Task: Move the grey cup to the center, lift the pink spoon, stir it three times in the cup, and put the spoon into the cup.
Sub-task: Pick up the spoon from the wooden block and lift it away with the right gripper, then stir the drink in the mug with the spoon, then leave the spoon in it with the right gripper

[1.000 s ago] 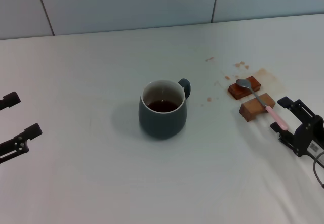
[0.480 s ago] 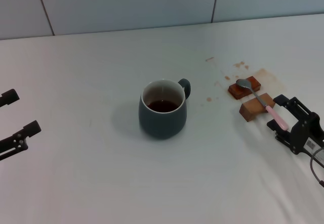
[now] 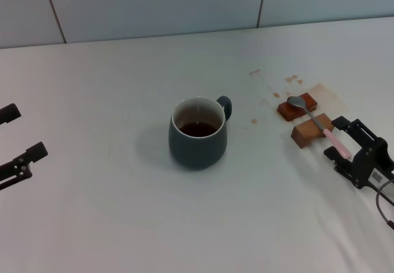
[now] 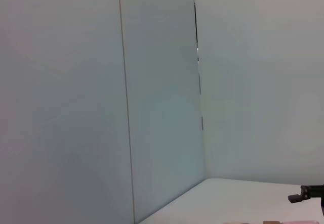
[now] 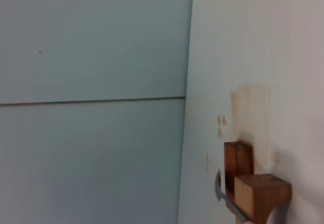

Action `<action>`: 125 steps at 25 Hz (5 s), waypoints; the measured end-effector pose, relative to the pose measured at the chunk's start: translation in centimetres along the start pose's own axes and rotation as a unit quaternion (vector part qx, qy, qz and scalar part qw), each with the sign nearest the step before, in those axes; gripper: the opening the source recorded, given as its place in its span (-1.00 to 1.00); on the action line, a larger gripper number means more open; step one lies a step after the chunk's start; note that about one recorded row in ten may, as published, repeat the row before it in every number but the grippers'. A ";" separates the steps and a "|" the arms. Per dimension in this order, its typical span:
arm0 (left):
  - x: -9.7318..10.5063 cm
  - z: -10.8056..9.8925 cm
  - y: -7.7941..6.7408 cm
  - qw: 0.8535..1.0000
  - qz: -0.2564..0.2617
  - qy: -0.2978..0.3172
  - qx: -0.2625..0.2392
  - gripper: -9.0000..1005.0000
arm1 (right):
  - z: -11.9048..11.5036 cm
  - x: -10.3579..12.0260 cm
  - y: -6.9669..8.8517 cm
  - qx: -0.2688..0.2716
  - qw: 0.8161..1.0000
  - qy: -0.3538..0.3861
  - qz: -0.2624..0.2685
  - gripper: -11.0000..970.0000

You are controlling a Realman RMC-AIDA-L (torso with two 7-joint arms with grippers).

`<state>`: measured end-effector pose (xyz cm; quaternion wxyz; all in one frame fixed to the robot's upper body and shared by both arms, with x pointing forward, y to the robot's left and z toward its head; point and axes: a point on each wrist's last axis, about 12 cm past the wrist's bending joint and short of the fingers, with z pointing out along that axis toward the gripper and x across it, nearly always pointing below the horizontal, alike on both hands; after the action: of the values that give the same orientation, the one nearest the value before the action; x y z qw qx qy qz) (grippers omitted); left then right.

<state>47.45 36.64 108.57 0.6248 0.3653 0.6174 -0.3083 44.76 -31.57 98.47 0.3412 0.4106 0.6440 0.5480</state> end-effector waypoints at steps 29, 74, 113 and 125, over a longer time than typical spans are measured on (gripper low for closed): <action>-0.2 0.0 0.1 1.000 0.004 -0.014 -0.010 0.62 | 0.3 -0.7 0.0 0.011 1.000 -0.012 -0.010 -0.49; 2.3 2.7 -2.9 0.995 -0.032 0.050 0.079 0.62 | 8.4 -1.3 31.7 -0.034 0.647 0.419 -0.636 -0.75; 2.8 3.7 -3.2 0.995 -0.035 0.051 0.072 0.62 | 20.8 8.5 31.4 0.156 0.461 0.542 -0.685 -0.75; 2.8 3.8 -3.3 0.995 -0.035 0.052 0.073 0.62 | 22.1 10.3 31.0 0.154 0.441 0.545 -0.697 -0.75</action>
<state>46.90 31.85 105.38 0.5521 0.4033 0.6376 -0.3548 64.82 -10.92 125.44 0.1184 -0.5138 0.8399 0.1284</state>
